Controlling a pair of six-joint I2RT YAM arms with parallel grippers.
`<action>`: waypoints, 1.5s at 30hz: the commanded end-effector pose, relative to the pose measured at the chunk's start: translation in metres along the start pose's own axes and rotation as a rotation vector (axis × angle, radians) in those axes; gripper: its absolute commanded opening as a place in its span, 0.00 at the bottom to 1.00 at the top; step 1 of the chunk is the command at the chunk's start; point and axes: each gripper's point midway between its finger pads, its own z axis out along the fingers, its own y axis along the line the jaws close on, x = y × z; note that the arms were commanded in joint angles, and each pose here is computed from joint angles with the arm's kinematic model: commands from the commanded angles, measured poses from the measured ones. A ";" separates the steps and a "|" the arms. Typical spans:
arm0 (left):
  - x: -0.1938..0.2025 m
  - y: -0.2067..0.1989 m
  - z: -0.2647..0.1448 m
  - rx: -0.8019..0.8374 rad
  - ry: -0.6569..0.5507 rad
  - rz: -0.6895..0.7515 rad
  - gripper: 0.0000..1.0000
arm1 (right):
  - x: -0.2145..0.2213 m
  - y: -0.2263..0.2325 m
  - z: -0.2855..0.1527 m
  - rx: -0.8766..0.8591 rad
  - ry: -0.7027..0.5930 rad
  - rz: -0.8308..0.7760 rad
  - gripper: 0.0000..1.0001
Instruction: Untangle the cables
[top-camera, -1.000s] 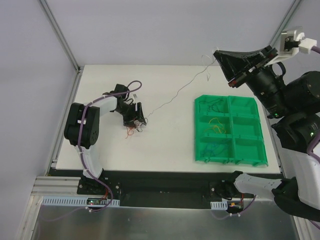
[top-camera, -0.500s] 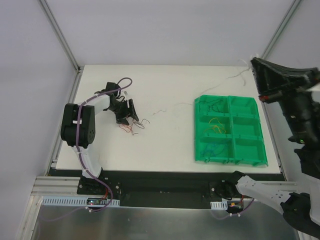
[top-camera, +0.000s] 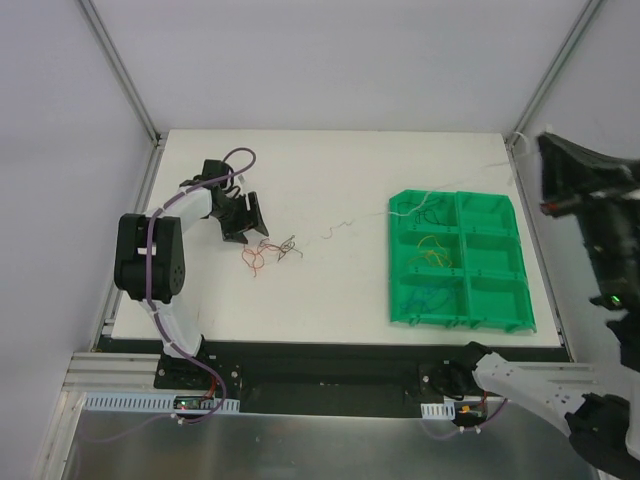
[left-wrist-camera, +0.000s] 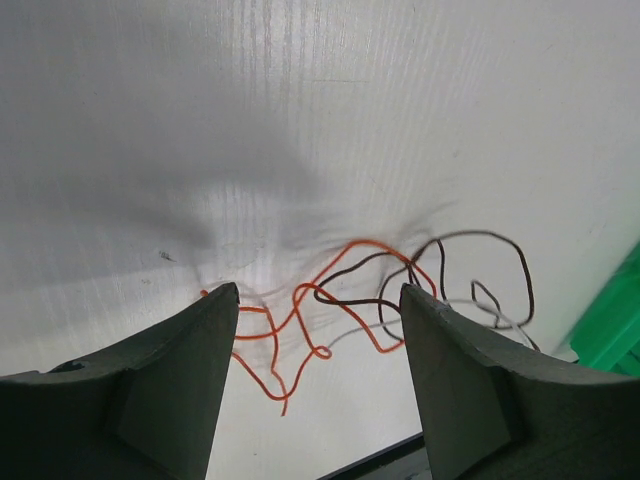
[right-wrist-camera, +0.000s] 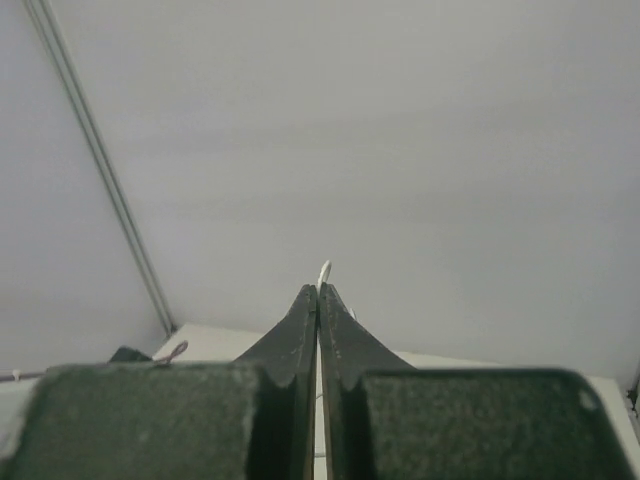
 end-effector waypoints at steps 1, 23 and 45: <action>0.000 -0.002 0.001 0.025 0.030 0.001 0.65 | -0.046 -0.041 -0.048 0.130 -0.175 -0.001 0.00; 0.096 -0.199 -0.085 0.752 -0.219 0.783 0.70 | -0.026 0.004 0.002 -0.019 -0.095 0.035 0.00; 0.115 -0.203 -0.084 0.716 -0.156 0.808 0.72 | -0.096 -0.095 0.108 0.561 -0.244 -0.330 0.00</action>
